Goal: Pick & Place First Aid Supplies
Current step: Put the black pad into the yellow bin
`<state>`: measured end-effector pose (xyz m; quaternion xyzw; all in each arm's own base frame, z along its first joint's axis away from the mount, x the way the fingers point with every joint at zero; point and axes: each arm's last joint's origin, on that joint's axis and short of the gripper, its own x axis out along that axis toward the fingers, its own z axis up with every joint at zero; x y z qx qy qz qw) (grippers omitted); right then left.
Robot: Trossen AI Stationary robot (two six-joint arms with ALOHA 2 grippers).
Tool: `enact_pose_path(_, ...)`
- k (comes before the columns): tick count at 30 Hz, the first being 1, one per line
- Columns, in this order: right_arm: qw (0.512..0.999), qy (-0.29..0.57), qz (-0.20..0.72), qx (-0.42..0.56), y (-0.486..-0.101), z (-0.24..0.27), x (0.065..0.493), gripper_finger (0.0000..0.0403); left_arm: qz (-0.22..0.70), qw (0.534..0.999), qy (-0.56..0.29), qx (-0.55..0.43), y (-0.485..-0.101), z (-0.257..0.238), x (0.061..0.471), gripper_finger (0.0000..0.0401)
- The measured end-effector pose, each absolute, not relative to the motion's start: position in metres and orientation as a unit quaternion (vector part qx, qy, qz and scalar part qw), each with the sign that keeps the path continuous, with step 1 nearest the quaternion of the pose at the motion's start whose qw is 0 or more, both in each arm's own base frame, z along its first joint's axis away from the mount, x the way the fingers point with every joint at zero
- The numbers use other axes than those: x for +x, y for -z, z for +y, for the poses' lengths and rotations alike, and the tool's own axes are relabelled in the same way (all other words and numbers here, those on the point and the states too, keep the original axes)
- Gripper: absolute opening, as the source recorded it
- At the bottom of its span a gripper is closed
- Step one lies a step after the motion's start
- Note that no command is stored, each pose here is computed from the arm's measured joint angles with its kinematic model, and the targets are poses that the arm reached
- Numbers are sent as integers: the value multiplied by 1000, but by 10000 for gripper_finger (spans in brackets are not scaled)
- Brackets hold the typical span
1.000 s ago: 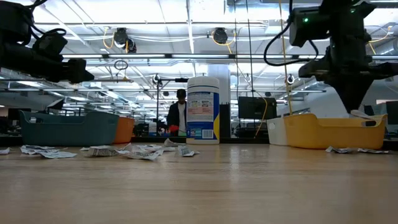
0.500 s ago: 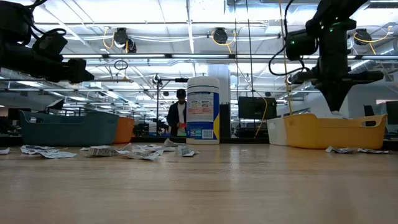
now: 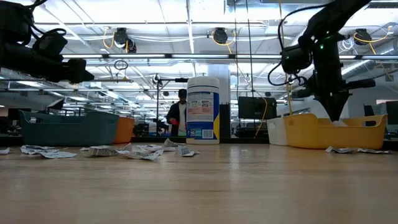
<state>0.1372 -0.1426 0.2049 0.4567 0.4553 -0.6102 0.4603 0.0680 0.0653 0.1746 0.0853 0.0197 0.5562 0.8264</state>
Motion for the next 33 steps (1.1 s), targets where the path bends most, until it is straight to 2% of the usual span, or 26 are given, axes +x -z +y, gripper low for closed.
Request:
enact_pose_path(5, 466, 610, 464, 443, -189, -147, 141, 9, 20, 826, -556, 85, -175, 65, 68, 308)
enact_pose_path(9, 465, 611, 461, 445, -186, -148, 142, 27, 20, 826, -556, 85, -175, 65, 68, 308)
enact_pose_path(18, 470, 585, 461, 474, -203, -140, 138, 141, 20, 826, -556, 85, -175, 65, 68, 308)
enact_pose_path(22, 473, 545, 470, 509, -212, -131, 137, 174, 20, 826, -556, 85, -175, 65, 68, 308)
enact_pose_path(26, 486, 496, 468, 546, -219, -120, 140, 182, 20, 826, -556, 85, -175, 65, 68, 308)
enact_pose_path(33, 508, 480, 466, 542, -227, -103, 145, 173, 20, 826, -556, 85, -175, 65, 68, 308)
